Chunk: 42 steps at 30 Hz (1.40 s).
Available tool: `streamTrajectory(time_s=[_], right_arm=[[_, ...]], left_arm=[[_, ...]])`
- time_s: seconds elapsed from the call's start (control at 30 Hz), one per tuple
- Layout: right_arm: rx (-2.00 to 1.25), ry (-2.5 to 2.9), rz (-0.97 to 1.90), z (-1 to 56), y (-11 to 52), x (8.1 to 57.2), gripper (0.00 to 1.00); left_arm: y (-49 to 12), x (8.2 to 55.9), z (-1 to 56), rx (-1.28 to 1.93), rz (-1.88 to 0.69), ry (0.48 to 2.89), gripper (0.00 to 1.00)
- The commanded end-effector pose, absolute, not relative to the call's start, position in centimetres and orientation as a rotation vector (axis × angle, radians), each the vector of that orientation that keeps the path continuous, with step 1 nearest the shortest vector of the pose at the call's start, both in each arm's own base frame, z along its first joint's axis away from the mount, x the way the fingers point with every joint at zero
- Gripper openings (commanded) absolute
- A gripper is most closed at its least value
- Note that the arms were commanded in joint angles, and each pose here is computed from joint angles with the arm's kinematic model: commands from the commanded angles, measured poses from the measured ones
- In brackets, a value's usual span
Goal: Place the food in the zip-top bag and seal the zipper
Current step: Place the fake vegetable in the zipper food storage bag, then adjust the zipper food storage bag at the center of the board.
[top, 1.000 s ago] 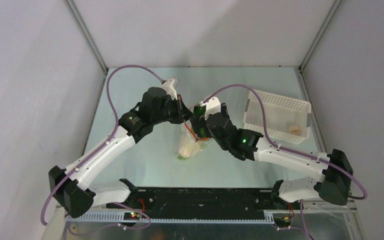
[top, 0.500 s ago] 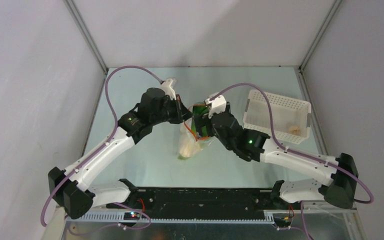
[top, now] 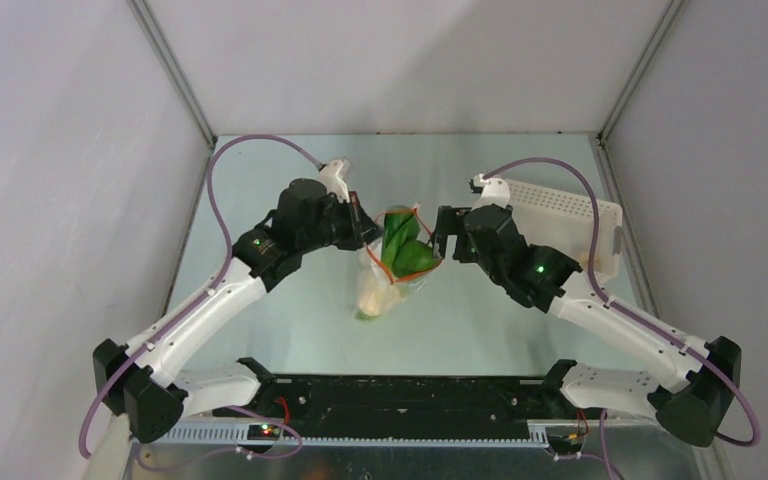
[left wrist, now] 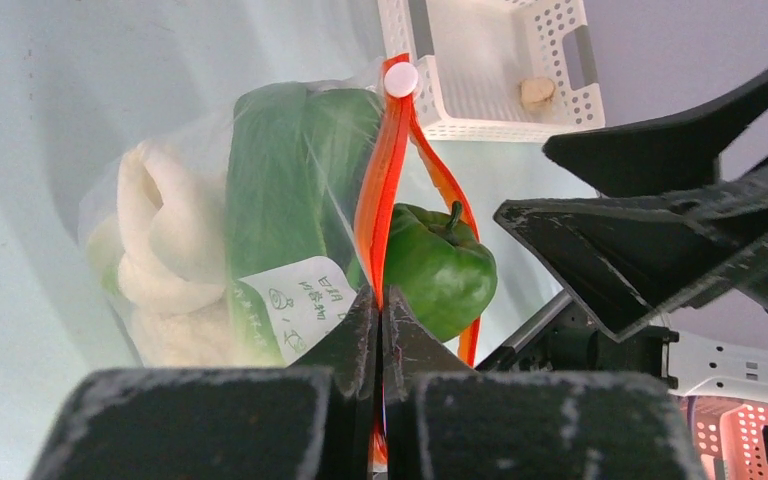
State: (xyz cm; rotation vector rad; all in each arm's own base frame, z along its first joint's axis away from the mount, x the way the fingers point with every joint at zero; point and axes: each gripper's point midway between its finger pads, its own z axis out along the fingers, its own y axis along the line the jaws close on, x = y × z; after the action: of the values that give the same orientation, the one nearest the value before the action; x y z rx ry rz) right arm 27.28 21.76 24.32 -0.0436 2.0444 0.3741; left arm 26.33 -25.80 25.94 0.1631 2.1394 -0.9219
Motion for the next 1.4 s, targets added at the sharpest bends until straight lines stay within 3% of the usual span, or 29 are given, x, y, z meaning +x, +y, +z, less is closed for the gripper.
streamTrajectory(time_s=[0.0, 0.23, 0.77, 0.83, 0.9, 0.97, 1.0, 1.37], right_arm=[[0.004, 2.117, 0.456, 23.2, 21.4, 26.4, 0.95], [-0.008, 2.161, 0.489, 21.7, 21.8, 26.5, 0.84], [-0.067, 2.201, 0.618, 19.9, 24.4, 26.4, 0.49], [-0.079, 2.204, 0.639, 19.8, 24.9, 26.3, 0.40], [-0.092, 2.200, 0.660, 19.9, 25.3, 26.1, 0.26], [-0.120, 2.187, 0.688, 20.3, 25.8, 25.9, 0.04], [-0.135, 2.179, 0.708, 20.7, 26.1, 25.7, 0.01], [-0.229, 2.102, 0.745, 25.3, 25.8, 24.4, 0.00]], left_arm=[[-26.1, 26.2, 28.8, 0.176, -0.998, 2.035, 0.00], [-26.2, 26.0, 28.8, 0.200, -1.008, 2.032, 0.00], [-26.4, 25.7, 29.1, 0.228, -1.031, 2.018, 0.00], [-26.3, 25.7, 29.0, 0.226, -1.028, 2.019, 0.00], [-26.2, 25.8, 29.0, 0.219, -1.022, 2.019, 0.00], [-26.2, 25.9, 28.9, 0.217, -1.019, 2.020, 0.00], [-26.1, 26.0, 28.8, 0.212, -1.011, 2.023, 0.00], [-24.7, 27.9, 28.0, 0.196, -0.834, 2.070, 0.00]])
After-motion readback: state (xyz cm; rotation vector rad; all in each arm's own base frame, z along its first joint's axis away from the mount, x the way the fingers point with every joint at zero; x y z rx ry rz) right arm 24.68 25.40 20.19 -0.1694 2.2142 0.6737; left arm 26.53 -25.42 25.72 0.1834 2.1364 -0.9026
